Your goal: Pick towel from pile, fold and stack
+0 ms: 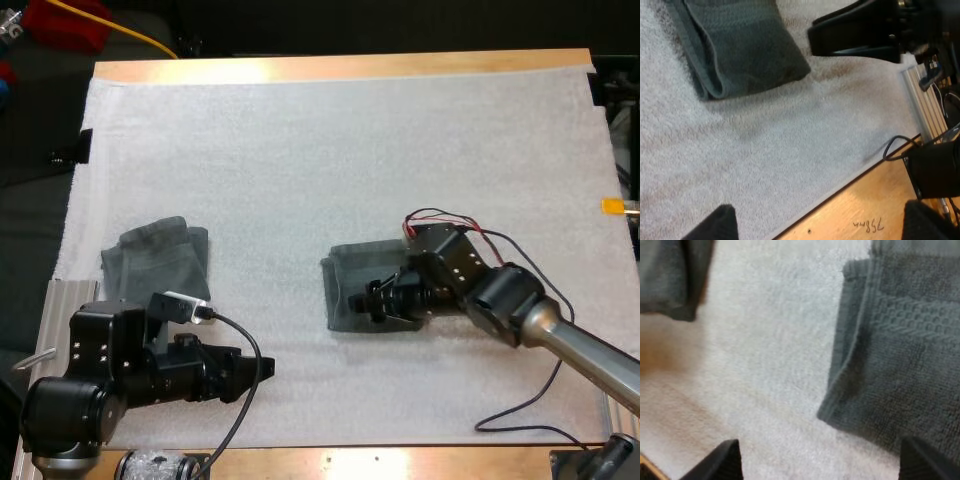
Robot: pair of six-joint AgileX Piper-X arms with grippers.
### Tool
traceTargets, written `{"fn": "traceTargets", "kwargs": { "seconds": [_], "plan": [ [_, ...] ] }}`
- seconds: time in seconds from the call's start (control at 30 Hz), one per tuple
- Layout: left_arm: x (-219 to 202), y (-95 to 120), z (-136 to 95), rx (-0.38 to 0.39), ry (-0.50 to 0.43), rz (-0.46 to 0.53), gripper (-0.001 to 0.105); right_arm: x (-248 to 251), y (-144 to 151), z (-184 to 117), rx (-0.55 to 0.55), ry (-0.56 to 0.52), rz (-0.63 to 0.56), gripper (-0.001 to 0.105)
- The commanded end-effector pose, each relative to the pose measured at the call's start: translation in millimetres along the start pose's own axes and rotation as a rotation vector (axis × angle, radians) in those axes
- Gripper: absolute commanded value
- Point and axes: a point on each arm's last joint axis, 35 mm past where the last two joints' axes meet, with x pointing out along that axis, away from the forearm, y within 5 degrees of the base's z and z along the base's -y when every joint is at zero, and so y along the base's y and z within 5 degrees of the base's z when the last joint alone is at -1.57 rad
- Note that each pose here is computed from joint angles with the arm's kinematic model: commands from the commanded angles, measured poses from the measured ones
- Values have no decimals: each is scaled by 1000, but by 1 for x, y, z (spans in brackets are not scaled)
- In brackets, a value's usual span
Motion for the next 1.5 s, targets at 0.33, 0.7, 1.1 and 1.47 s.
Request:
{"fn": "traceTargets", "kwargs": {
  "seconds": [0.33,0.7,1.1,1.47],
  "plan": [
    [-1,-3,6,66,-50,-27,65,-50,11,-5,-39,-73,-39,63],
    [0,-8,27,126,-164,-55,71,-58,12,-10,-56,-56,-44,63],
    [45,25,73,-73,-24,-41,71,-58,12,-12,-65,-40,-49,63],
    [91,64,101,-222,85,-12,71,-58,12,-12,-65,-40,-49,63]
  ]
}}
